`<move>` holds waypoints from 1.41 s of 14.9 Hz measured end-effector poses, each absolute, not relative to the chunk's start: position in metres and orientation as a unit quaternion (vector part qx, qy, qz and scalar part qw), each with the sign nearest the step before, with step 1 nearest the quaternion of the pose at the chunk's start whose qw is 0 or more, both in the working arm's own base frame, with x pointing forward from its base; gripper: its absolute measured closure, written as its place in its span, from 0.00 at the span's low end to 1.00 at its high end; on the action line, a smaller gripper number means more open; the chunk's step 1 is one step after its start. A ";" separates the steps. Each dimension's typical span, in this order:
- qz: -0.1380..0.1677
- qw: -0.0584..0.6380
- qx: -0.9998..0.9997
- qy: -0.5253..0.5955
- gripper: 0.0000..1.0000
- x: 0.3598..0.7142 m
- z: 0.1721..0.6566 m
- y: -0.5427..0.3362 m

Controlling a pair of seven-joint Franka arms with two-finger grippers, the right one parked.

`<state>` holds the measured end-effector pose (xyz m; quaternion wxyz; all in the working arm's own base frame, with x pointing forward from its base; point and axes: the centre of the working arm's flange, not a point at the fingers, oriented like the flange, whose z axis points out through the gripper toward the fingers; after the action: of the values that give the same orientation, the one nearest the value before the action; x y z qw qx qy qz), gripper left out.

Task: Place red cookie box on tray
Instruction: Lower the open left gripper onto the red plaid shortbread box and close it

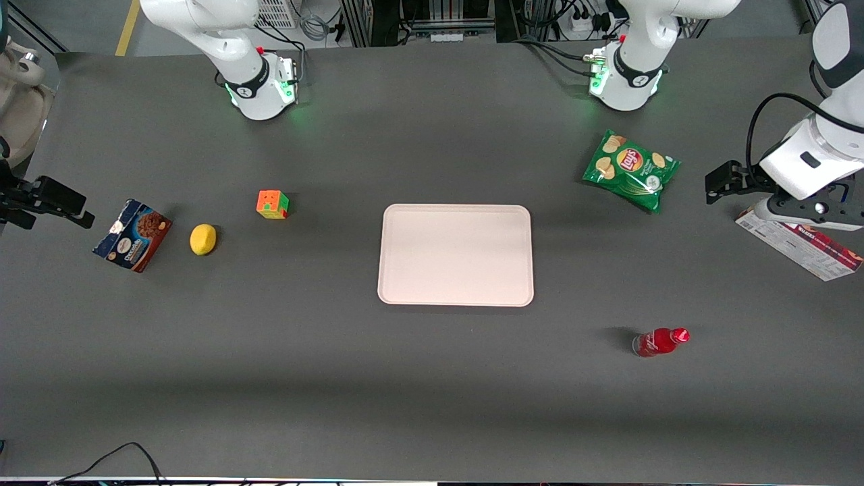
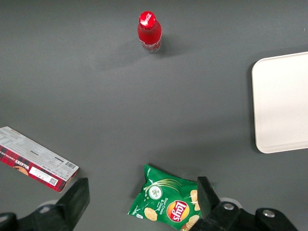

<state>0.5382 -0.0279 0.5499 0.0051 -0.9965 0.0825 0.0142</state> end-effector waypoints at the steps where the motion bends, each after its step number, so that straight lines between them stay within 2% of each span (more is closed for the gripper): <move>1: 0.014 0.005 -0.996 0.082 0.00 0.538 0.550 -0.028; 7: 0.015 0.004 -0.998 0.068 0.00 0.539 0.550 -0.012; 13: 0.039 -0.002 -0.999 0.007 0.00 0.529 0.543 0.083; 19: 0.035 0.025 -0.998 -0.037 0.00 0.534 0.522 0.142; 21: 0.042 0.028 -0.998 -0.050 0.00 0.532 0.514 0.159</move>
<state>0.5324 0.1588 0.5143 0.0278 -0.9975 -0.0497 0.0416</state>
